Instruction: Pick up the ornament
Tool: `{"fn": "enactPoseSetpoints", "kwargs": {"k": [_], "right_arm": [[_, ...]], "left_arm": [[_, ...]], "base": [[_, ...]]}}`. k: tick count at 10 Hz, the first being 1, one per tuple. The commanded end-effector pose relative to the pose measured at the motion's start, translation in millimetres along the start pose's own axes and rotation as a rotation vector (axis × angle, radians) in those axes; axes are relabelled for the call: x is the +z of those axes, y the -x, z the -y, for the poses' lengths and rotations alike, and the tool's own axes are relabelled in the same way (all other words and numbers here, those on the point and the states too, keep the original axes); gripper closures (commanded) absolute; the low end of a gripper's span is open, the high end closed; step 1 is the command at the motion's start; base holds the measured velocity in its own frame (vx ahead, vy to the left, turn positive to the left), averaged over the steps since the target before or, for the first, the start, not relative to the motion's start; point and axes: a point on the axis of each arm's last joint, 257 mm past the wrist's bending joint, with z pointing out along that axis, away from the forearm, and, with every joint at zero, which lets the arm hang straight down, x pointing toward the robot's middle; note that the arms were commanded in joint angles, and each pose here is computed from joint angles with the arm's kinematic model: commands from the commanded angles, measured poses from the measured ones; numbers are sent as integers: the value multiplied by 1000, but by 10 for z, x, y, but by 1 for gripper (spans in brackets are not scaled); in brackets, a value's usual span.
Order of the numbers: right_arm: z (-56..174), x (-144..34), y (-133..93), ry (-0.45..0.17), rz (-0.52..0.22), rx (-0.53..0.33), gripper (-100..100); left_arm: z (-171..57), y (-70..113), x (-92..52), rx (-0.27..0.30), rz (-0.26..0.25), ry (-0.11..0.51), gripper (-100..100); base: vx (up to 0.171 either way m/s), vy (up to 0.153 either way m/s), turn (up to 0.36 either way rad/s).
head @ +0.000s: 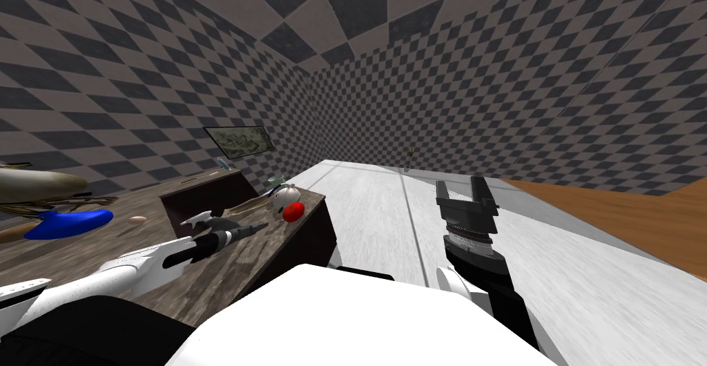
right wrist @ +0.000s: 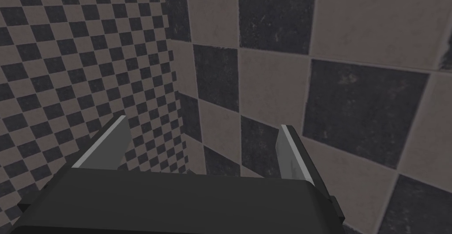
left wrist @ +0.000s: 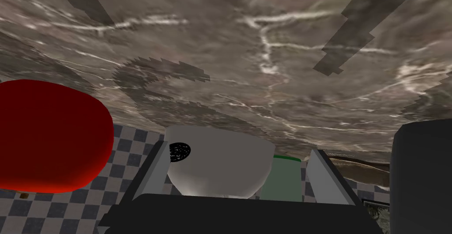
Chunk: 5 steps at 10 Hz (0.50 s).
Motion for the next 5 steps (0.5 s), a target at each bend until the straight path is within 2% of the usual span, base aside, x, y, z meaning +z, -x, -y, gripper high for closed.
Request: {"fn": "enactPoseSetpoints", "kwargs": {"k": [1,3,5], "right_arm": [[0,0,0,0,0,0,0],[0,0,0,0,0,0,0],[0,-1,0,0,0,0,0]], "left_arm": [[26,-161,-65,-27,-43,-16,-100],[37,-250,-139,-40,-80,-25,-100],[40,-231,-217,-41,-101,-33,-100]], "base": [[-66,19,-32],[-12,26,7],[108,4,42]]}}
